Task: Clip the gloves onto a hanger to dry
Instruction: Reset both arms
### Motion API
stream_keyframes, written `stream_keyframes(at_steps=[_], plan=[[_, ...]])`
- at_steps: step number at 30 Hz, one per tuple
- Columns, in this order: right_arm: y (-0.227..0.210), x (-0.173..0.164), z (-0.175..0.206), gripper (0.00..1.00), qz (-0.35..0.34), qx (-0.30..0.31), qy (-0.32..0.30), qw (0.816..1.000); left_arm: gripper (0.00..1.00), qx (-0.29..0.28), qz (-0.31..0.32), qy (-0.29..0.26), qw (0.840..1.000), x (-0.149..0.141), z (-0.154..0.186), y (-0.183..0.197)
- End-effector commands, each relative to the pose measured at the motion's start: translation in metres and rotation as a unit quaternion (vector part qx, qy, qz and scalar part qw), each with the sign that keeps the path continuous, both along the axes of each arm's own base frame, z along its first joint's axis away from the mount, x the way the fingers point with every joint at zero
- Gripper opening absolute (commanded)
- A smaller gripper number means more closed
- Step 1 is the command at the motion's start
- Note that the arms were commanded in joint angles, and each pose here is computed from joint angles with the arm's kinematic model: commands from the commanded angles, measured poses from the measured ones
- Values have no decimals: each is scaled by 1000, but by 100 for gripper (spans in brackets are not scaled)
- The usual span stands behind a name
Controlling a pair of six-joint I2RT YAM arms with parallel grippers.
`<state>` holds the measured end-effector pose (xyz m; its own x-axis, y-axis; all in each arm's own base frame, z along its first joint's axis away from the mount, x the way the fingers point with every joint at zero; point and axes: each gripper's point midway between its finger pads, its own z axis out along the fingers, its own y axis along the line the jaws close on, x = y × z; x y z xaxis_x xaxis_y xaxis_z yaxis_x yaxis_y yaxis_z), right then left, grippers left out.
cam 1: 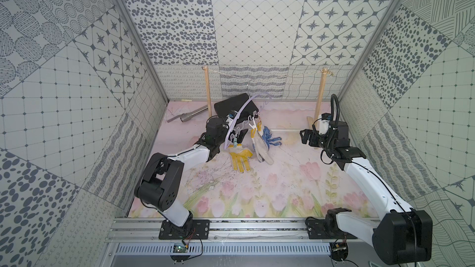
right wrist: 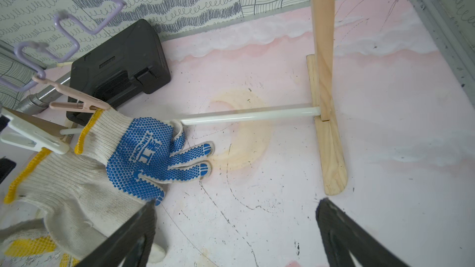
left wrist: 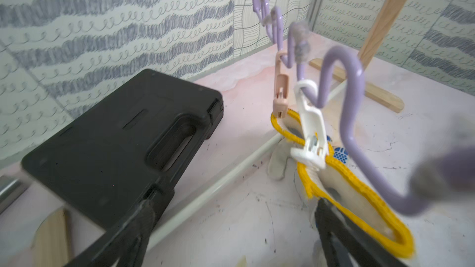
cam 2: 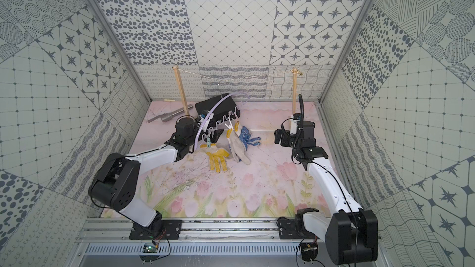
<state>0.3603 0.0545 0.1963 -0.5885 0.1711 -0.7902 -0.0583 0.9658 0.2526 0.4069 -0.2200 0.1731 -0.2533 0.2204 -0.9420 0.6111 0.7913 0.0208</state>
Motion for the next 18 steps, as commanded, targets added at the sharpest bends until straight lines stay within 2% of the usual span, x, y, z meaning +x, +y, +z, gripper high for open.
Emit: stream_keyframes(at_steps=[1, 3, 5, 8, 13, 16, 18], plan=[[-7, 10, 13, 99, -14, 0, -41, 999, 100, 54, 188, 43, 980, -27, -15, 80], [-17, 9, 12, 99, -32, -8, -50, 998, 100, 61, 237, 34, 969, -41, -7, 106], [-29, 7, 11, 99, -49, -13, -66, 997, 100, 43, 274, 18, 961, -57, 6, 130], [-47, 4, 5, 99, -75, -10, -81, 994, 100, 48, 335, 9, 941, -70, 2, 167], [-64, 5, -8, 99, -85, 2, -92, 992, 100, 52, 392, 13, 919, -72, -18, 206], [-65, 7, -14, 99, -81, -7, -100, 992, 100, 68, 422, 19, 904, -65, -32, 221], [-65, 10, -11, 99, -75, -10, -124, 989, 100, 60, 434, 15, 899, -59, -41, 228]])
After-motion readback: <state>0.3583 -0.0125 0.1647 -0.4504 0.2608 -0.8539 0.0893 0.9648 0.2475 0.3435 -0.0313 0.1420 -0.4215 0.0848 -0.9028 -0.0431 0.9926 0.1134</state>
